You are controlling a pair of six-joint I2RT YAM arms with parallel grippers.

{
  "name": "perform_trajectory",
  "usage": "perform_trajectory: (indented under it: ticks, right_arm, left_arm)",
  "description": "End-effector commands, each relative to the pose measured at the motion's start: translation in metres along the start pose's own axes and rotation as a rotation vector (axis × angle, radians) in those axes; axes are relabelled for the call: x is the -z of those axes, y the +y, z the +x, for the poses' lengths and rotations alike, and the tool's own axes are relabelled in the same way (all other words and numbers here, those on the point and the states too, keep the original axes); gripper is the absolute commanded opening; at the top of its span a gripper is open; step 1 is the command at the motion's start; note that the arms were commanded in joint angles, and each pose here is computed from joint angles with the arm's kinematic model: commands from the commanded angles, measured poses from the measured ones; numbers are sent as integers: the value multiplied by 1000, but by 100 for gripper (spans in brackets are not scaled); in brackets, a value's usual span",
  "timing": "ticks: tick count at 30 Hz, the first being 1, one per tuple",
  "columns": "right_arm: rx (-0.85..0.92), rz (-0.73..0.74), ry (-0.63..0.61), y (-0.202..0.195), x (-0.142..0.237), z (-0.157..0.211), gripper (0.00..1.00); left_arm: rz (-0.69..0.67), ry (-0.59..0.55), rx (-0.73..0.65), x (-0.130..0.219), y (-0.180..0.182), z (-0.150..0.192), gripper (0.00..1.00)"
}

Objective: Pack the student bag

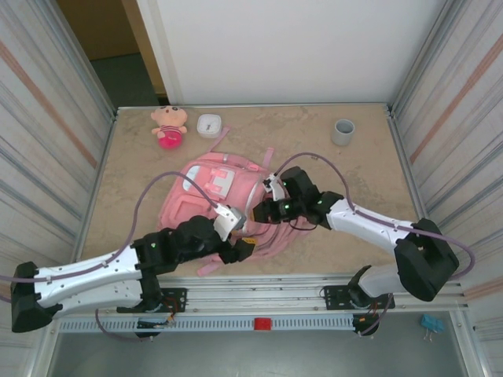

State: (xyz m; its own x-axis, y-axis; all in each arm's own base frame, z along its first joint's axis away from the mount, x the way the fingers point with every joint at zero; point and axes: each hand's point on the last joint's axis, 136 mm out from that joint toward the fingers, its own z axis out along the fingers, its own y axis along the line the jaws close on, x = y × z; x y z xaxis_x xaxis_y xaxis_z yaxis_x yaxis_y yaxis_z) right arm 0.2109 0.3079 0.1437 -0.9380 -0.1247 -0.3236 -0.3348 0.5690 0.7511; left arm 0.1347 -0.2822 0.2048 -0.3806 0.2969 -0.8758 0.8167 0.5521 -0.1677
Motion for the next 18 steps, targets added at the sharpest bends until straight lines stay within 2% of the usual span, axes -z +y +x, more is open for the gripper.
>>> perform_trajectory:
  ticks: [1, 6, 9, 13, 18]
  right_arm:
    - [126, -57, 55, 9, 23, 0, 3]
    - [145, -71, 49, 6, 36, -10, 7]
    - [150, -99, 44, 10, 39, -13, 7]
    - [142, -119, 61, 11, 38, -12, 7]
    - [135, -114, 66, 10, 36, -14, 7]
  left_arm:
    - [-83, 48, -270, 8, 17, 16, 69]
    - [-45, 47, -688, -4, 16, 36, 70]
    - [-112, 4, -861, -23, 26, 38, 75]
    - [-164, 38, -874, -46, 44, 37, 79]
    - [-188, -29, -863, -60, 45, 29, 76]
